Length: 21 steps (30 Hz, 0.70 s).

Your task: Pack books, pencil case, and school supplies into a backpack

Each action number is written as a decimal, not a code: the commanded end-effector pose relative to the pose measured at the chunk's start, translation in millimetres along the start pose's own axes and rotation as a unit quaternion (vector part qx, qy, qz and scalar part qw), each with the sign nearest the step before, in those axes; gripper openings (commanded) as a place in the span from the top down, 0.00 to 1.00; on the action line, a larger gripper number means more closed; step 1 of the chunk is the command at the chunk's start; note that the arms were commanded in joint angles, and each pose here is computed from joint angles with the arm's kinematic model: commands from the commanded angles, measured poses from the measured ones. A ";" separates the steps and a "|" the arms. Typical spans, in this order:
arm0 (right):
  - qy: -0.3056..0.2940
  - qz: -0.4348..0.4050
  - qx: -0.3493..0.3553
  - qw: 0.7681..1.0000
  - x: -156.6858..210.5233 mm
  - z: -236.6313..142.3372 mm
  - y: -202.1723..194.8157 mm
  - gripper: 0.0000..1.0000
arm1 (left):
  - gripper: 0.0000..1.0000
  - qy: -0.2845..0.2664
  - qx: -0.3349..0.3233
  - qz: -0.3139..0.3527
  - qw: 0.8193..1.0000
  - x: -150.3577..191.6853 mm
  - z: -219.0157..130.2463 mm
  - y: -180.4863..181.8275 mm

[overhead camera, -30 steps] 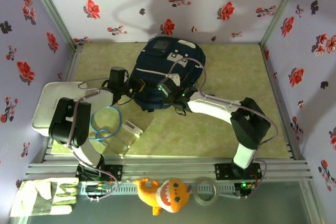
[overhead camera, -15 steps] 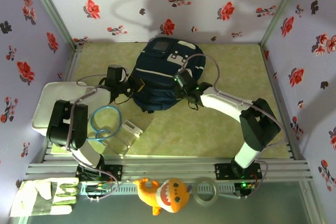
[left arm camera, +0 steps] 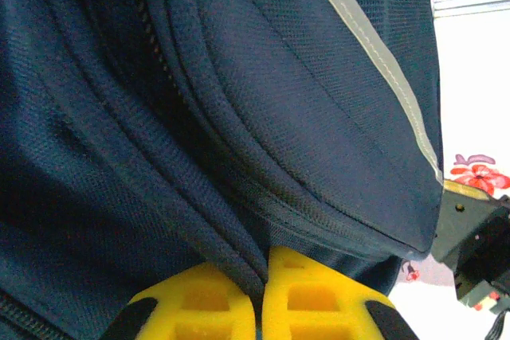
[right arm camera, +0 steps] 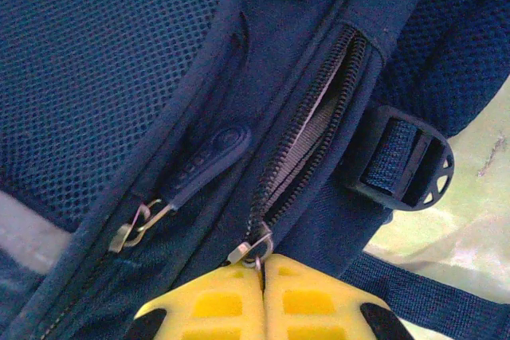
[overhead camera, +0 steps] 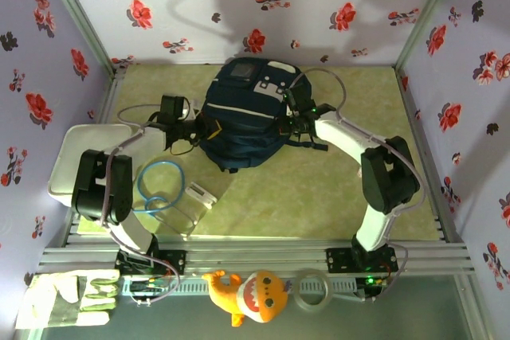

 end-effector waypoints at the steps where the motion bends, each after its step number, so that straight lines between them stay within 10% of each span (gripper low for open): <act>1: -0.004 0.050 0.158 0.986 -13.9 -1.6 -75.8 1.00 | 1.00 -0.018 -0.035 -0.003 0.999 -9.4 -18.7 17.7; 11: 0.001 0.041 0.171 0.984 -26.4 8.1 -82.6 0.96 | 1.00 -0.024 -0.029 -0.001 0.999 -7.2 -24.9 15.1; 21: -0.002 -0.118 0.038 0.992 -5.1 -14.2 -52.7 0.95 | 1.00 -0.051 -0.041 -0.002 0.998 -9.2 -37.5 20.0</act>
Point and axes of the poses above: each hand's point on the last joint's axis, 136 mm out from that joint toward the fingers, its own z axis out along the fingers, its own y axis along the line the jaws close on, x = y × z, the point moved 6 cm from there along -z, back along the fingers, and after that the axes turned 15 degrees about -z, right-handed, at the moved point
